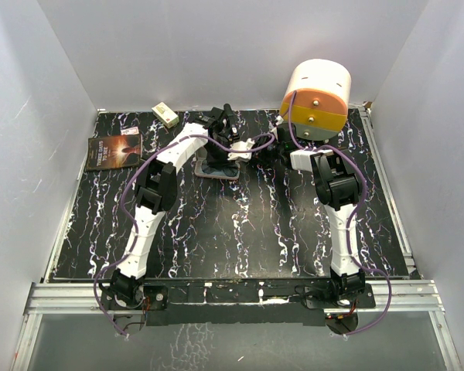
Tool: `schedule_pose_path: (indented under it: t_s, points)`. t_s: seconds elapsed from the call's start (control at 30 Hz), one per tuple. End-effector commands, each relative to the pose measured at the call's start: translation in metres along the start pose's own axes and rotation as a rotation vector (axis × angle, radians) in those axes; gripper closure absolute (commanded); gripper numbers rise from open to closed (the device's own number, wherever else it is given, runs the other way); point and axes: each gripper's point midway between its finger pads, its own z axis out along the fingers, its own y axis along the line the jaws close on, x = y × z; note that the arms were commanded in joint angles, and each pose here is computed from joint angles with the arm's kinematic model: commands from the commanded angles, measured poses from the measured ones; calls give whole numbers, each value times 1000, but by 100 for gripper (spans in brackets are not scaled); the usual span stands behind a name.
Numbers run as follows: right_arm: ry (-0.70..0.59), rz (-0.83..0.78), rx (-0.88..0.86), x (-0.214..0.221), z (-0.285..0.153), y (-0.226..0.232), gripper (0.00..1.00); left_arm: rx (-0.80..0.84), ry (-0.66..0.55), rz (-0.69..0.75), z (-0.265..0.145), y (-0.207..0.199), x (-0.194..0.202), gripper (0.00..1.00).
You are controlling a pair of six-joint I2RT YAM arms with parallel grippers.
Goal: Organize the sunglasses
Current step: Place the sunglasses in the sunglasses case.
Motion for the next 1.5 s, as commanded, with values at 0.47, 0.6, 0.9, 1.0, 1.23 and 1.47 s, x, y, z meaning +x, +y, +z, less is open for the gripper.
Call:
schedule_pose_path:
  t_s: [0.47, 0.6, 0.9, 1.0, 1.23, 1.47]
  points:
    - [-57, -29, -19, -18, -7, 12, 80, -85, 16, -72, -26, 4, -1, 55]
    - [-61, -31, -19, -18, -8, 13, 80, -129, 9, -82, -31, 10, -3, 48]
    - [-56, -29, -18, -16, -9, 12, 76, -147, -20, -103, -39, 3, -9, 34]
    - [-58, -28, -18, -16, -9, 12, 75, -150, -21, -107, -39, 1, -8, 33]
    - [-59, -30, -18, -16, -11, 13, 75, -160, -18, -124, -44, -2, -8, 33]
    - [-61, -28, -29, -16, -13, 17, 75, -187, -17, -143, -51, -4, -8, 32]
